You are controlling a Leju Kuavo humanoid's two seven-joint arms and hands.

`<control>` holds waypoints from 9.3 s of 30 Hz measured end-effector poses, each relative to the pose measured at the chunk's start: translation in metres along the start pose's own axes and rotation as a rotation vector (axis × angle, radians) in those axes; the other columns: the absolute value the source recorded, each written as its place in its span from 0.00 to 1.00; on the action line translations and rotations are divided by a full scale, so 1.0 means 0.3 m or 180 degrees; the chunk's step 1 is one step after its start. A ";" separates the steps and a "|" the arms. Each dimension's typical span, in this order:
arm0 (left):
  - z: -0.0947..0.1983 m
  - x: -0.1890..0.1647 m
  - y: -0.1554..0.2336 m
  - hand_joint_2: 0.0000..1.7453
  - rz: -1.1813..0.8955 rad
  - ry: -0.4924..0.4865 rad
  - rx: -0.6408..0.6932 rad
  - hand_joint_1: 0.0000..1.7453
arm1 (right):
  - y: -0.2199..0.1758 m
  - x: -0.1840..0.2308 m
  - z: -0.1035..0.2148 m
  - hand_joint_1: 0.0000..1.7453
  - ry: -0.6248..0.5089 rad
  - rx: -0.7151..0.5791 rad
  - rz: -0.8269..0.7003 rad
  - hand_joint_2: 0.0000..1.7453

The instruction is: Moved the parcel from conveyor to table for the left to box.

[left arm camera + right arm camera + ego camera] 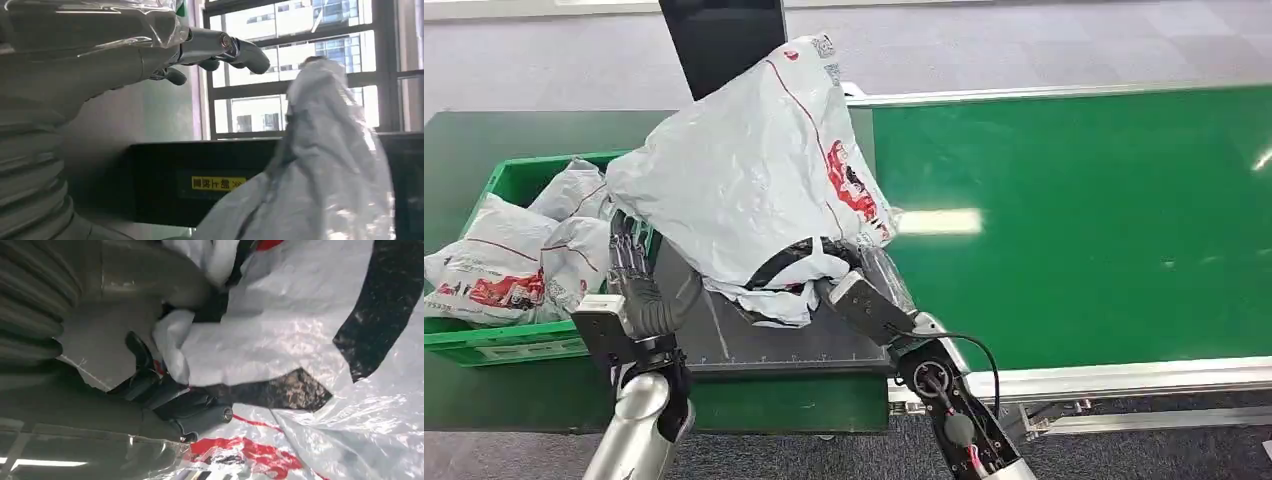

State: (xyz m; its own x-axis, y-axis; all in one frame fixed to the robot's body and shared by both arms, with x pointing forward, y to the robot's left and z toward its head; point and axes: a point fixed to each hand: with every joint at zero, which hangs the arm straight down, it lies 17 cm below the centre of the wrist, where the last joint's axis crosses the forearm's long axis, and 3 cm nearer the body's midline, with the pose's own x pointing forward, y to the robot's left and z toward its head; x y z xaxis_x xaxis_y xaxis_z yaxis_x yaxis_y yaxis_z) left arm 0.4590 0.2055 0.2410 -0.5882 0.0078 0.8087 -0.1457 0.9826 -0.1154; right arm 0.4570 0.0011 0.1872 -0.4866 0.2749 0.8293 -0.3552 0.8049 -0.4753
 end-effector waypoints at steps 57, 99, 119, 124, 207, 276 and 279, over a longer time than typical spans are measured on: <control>0.089 0.031 0.194 1.00 -0.0979 -0.0116 0.0086 0.00 | -0.665 0.098 0.533 0.00 -0.0392 -0.1586 0.0645 1.00; -0.300 -0.057 0.730 1.00 -0.2794 -0.0218 0.0682 0.00 | -0.637 0.108 0.563 0.00 -0.0452 -0.1519 0.0535 1.00; -0.414 0.153 0.515 1.00 -0.1694 -0.0680 0.0240 0.00 | -0.633 0.086 0.589 0.00 -0.0368 -0.1557 0.0568 1.00; -0.382 0.221 0.408 1.00 -0.1441 -0.0844 -0.0012 0.00 | -0.634 0.087 0.589 0.00 -0.0373 -0.1559 0.0575 1.00; 0.084 -0.426 -0.353 1.00 -0.1828 0.0452 -0.2411 1.00 | -0.682 0.085 0.435 0.00 -0.0613 -0.1488 0.0304 1.00; -0.781 0.161 1.061 1.00 -0.4823 0.0089 0.0817 0.00 | -0.648 0.088 0.566 0.00 -0.0459 -0.1703 0.0350 1.00; -0.770 0.125 1.050 1.00 -0.4656 0.0102 0.0730 0.00 | -0.649 0.088 0.567 0.00 -0.0457 -0.1707 0.0354 1.00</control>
State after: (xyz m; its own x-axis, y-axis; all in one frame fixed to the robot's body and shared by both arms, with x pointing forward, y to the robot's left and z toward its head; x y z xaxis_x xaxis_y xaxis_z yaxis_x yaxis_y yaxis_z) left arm 0.5748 0.5582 0.3683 0.2052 -0.9328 0.2962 -0.7008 0.0712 0.7098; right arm 0.3776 -0.2379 0.2516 -0.6148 0.3292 0.7166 0.1415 0.9400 -0.3104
